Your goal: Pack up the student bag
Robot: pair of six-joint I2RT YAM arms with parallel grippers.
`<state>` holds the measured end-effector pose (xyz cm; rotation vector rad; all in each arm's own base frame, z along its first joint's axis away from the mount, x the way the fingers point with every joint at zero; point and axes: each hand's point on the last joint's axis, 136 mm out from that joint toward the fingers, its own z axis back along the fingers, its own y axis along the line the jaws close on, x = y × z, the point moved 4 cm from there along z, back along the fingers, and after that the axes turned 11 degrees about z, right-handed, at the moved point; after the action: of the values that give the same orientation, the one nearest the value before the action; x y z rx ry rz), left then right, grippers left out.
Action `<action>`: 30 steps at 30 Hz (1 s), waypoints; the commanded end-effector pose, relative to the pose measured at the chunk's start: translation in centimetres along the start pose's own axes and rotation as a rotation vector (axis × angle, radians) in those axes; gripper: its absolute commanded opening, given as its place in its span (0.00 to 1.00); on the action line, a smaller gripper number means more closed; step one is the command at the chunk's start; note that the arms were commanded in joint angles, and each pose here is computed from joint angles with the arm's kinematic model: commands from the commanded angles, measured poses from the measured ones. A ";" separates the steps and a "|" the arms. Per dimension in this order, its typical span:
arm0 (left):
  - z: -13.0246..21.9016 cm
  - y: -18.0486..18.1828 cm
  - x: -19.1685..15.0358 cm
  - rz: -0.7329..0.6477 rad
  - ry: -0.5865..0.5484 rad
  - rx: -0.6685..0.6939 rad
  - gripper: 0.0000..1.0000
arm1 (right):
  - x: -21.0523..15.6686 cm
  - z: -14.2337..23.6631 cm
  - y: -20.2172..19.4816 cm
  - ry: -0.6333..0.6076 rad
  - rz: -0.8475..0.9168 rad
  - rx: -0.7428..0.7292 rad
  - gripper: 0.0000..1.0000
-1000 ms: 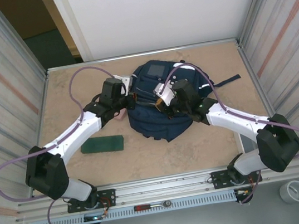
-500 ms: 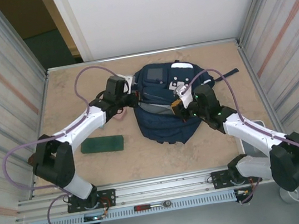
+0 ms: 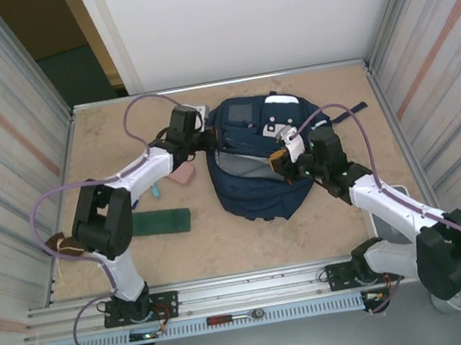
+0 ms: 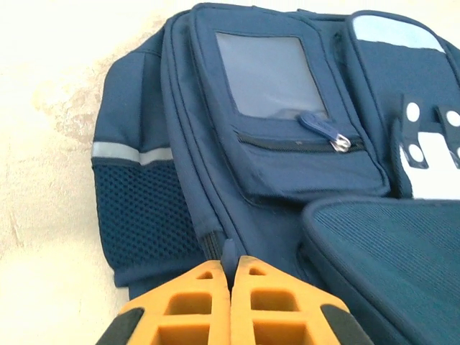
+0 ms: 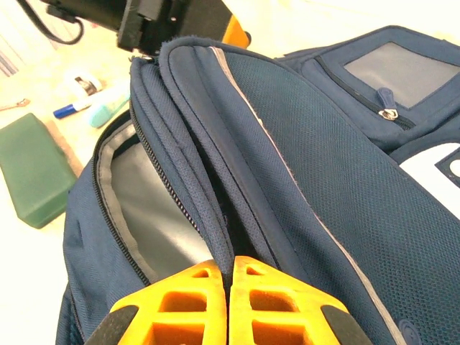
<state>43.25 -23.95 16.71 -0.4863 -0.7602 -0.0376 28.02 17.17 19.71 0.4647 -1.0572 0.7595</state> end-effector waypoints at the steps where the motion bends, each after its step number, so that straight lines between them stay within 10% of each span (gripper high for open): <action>1: -0.6 2.9 3.8 0.067 -0.134 0.104 0.00 | 0.0 0.6 -0.9 -0.003 -0.047 -0.025 0.00; 18: -5.9 4.7 3.4 0.170 -0.051 0.016 0.14 | 1.7 0.1 -2.1 -0.046 -0.083 -0.020 0.00; 30: 3.7 7.3 4.6 0.133 -0.140 0.080 0.53 | 4.3 -3.5 -3.7 0.092 -0.161 -0.096 0.00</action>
<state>47.37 -15.91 15.67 -0.4815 -0.7855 0.1767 33.07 17.98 21.35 0.4578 -0.9715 0.6271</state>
